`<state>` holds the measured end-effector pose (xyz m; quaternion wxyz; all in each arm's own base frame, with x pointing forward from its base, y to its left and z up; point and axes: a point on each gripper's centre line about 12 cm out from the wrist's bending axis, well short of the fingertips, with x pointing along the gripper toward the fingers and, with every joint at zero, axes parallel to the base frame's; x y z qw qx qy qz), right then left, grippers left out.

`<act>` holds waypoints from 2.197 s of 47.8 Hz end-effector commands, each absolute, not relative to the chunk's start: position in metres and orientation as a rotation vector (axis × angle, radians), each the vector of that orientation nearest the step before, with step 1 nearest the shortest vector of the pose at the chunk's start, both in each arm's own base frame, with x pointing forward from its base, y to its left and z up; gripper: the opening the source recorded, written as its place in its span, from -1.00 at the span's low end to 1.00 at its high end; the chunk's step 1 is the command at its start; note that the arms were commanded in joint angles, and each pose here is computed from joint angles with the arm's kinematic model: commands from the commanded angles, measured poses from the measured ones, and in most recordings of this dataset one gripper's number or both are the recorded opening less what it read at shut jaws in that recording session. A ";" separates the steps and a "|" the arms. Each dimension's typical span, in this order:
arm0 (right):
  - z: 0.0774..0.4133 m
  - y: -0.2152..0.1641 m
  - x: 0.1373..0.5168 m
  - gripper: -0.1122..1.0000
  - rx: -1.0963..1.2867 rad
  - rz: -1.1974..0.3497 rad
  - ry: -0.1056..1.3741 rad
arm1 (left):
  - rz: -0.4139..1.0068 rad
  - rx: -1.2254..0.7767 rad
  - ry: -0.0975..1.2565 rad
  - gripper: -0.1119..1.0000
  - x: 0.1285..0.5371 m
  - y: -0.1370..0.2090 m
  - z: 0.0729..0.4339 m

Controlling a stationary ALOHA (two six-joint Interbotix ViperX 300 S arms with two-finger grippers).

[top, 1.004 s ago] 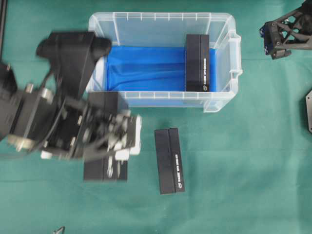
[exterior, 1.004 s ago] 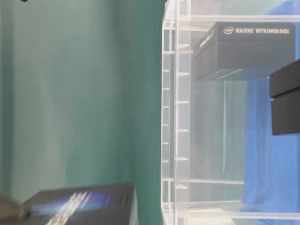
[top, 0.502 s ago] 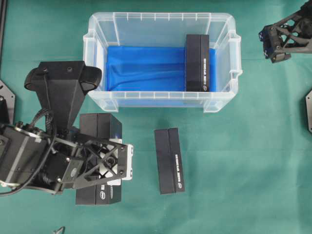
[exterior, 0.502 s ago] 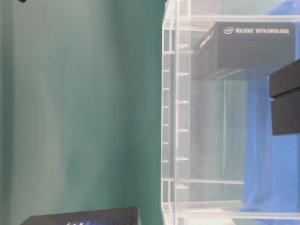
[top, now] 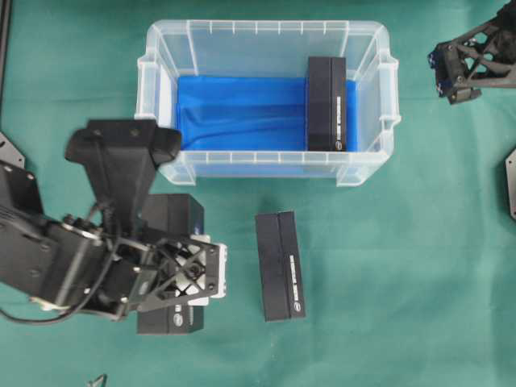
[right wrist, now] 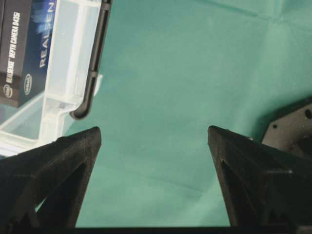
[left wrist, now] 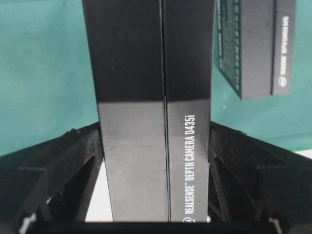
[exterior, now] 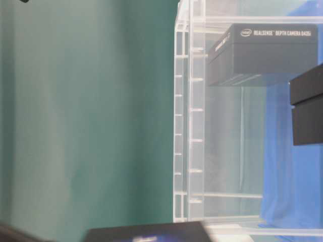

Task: Take out the box from the case.
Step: 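Carry the box toward the front-left of the case and lower it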

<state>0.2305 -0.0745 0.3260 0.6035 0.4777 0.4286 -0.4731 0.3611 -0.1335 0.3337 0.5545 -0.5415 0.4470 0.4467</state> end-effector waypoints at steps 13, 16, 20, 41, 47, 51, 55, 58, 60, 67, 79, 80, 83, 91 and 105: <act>0.331 -0.074 0.230 0.81 1.109 -1.088 0.974 | 1.016 -1.304 1.060 0.49 0.360 -0.140 0.273; 0.331 -0.074 0.229 0.81 1.111 -1.087 0.974 | 1.026 -1.300 1.062 0.49 0.358 -0.139 0.261; 0.331 -0.074 0.229 0.81 1.112 -1.088 0.973 | 1.044 -1.286 1.073 0.49 0.356 -0.139 0.246; 0.331 -0.073 0.229 0.81 1.118 -1.089 0.972 | 1.061 -1.264 1.093 0.49 0.358 -0.140 0.199; 0.331 -0.073 0.229 0.81 1.118 -1.089 0.974 | 1.061 -1.261 1.095 0.49 0.355 -0.139 0.197; 0.331 -0.073 0.229 0.81 1.117 -1.089 0.972 | 1.044 -1.265 1.092 0.49 0.355 -0.139 0.197; 0.331 -0.073 0.229 0.81 1.117 -1.089 0.972 | 1.019 -1.283 1.082 0.49 0.356 -0.140 0.196; 0.331 -0.073 0.229 0.81 1.118 -1.089 0.972 | 1.002 -1.294 1.075 0.49 0.356 -0.140 0.196; 0.331 -0.073 0.229 0.81 1.117 -1.089 0.972 | 0.995 -1.299 1.072 0.49 0.356 -0.140 0.195; 0.331 -0.073 0.229 0.81 1.117 -1.090 0.973 | 0.989 -1.303 1.069 0.50 0.355 -0.139 0.195; 0.331 -0.073 0.229 0.81 1.117 -1.090 0.973 | 0.984 -1.317 1.070 0.95 0.357 -0.141 0.198; 0.331 -0.074 0.229 0.81 1.116 -1.090 0.971 | 0.983 -1.318 1.069 0.98 0.357 -0.141 0.198; 0.331 -0.074 0.229 0.81 1.116 -1.090 0.971 | 0.983 -1.320 1.070 0.97 0.357 -0.141 0.198; 0.331 -0.074 0.230 0.81 1.115 -1.091 0.972 | 0.970 -1.323 1.065 0.94 0.359 -0.142 0.203; 0.331 -0.074 0.229 0.81 1.116 -1.090 0.971 | 0.941 -1.313 1.059 0.94 0.355 -0.137 0.258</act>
